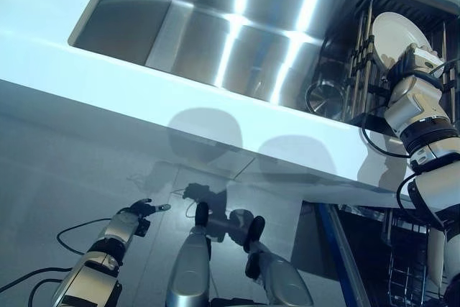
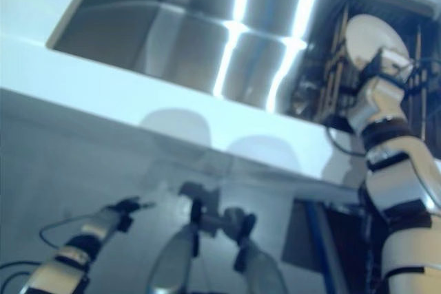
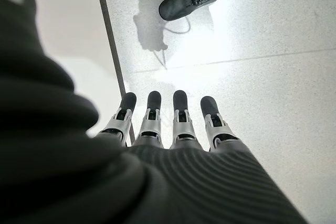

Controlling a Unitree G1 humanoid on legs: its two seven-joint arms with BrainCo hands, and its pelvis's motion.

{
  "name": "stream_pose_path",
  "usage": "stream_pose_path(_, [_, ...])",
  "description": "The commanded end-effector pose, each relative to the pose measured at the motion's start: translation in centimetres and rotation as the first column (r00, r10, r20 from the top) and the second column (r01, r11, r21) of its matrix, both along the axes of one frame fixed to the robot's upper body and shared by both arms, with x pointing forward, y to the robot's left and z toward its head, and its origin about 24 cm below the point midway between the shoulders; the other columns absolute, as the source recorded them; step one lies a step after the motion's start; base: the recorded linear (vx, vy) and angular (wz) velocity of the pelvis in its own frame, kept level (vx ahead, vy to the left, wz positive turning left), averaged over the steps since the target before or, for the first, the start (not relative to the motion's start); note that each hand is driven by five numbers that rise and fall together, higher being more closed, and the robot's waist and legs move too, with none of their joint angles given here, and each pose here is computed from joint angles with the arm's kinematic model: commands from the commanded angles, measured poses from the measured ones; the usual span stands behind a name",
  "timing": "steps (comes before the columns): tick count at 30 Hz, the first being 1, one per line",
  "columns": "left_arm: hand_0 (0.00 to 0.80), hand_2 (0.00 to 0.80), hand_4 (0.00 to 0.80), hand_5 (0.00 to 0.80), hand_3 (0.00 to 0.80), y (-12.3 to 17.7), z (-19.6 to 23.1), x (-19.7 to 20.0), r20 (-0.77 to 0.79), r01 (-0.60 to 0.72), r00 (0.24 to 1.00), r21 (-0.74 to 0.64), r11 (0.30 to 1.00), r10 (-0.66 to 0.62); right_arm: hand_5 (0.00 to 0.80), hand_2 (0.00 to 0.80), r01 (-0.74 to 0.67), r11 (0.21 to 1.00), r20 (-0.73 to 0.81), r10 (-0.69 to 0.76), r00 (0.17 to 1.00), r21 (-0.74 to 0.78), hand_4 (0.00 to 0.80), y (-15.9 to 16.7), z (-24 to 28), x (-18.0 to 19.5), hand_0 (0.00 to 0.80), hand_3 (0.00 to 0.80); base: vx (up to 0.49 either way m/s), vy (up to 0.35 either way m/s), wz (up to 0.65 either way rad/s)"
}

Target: Take plates into dishwasher

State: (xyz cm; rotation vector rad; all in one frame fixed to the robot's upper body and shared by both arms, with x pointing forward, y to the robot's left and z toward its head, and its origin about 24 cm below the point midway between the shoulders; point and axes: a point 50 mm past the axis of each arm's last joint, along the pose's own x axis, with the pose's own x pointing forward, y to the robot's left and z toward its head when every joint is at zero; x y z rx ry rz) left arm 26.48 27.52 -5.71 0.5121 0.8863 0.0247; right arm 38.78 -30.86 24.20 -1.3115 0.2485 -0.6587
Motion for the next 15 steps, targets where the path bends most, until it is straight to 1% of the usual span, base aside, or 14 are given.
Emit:
stream_pose_path(1, [0.0,0.0,0.0,0.0,0.0,-0.3,-1.0,-1.0,-0.036,0.032,0.999,0.013,0.999,-0.031,0.8,0.8,0.061,0.992,0.107,-0.049,0.993,-0.111,0.8,-1.8,4.2,-1.3,0.8,0.8,0.0,0.0,0.0])
stream_pose_path(10, [0.0,0.0,0.0,0.0,0.0,-0.2,-1.1,-1.3,-0.038,0.038,0.999,0.002,0.999,-0.038,0.8,0.8,0.044,0.986,0.133,-0.023,0.991,-0.161,0.8,-1.4,4.8,-1.3,0.8,0.8,-0.003,0.013,0.0])
stream_pose_path(15, [0.0,0.0,0.0,0.0,0.0,-0.3,-1.3,-1.5,-0.042,0.043,0.998,-0.005,0.999,-0.043,0.8,0.8,0.019,0.981,0.18,0.016,0.983,-0.191,0.8,-1.0,5.2,-1.4,0.8,0.8,-0.013,0.047,-0.01])
